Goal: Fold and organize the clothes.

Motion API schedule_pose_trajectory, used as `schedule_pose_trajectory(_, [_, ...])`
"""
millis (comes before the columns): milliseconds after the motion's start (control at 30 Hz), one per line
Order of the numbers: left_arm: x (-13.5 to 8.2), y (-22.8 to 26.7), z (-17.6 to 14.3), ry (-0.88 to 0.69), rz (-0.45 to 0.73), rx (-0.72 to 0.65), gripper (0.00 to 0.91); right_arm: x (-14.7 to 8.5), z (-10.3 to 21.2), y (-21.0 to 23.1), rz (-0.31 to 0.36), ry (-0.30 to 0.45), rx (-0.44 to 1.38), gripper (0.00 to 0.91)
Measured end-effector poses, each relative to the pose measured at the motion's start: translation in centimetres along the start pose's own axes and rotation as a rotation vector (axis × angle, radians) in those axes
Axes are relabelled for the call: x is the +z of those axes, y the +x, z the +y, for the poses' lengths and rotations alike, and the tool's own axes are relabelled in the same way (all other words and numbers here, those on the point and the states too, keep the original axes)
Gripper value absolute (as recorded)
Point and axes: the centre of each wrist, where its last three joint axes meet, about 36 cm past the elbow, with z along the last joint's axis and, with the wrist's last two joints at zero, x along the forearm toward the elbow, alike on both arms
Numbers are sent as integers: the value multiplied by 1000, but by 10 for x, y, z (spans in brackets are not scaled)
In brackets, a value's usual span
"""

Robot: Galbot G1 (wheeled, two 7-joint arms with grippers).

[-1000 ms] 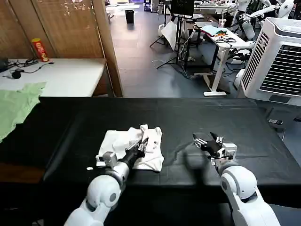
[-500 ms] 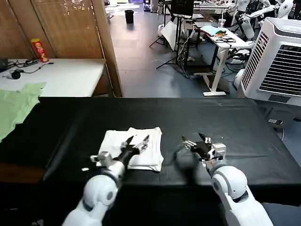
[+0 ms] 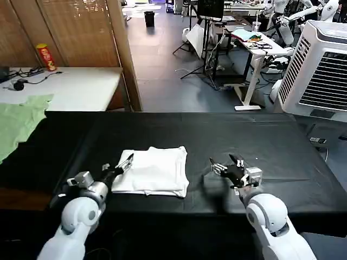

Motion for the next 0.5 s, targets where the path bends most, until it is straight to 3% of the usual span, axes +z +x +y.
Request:
schedule_pose_trajectory(367, [13, 1, 17, 115, 48, -21, 848, -1, 2, -1, -2, -3, -2, 878])
schedule_pose_trajectory(400, [13, 1, 18, 129, 49, -19, 731, -1, 1, -1, -2, -2, 0, 878])
schedule_pose_trajectory(433, [13, 2, 19, 142, 50, -17, 731, -1, 1, -1, -1, -2, 0, 878])
schedule_pose_trajectory(467, [14, 2, 19, 156, 51, -13, 244, -1, 1, -1, -1, -2, 0, 878])
schedule_pose_trajectory(500, [14, 2, 20, 172, 53, -10, 39, -1, 1, -1, -1, -3, 0, 878])
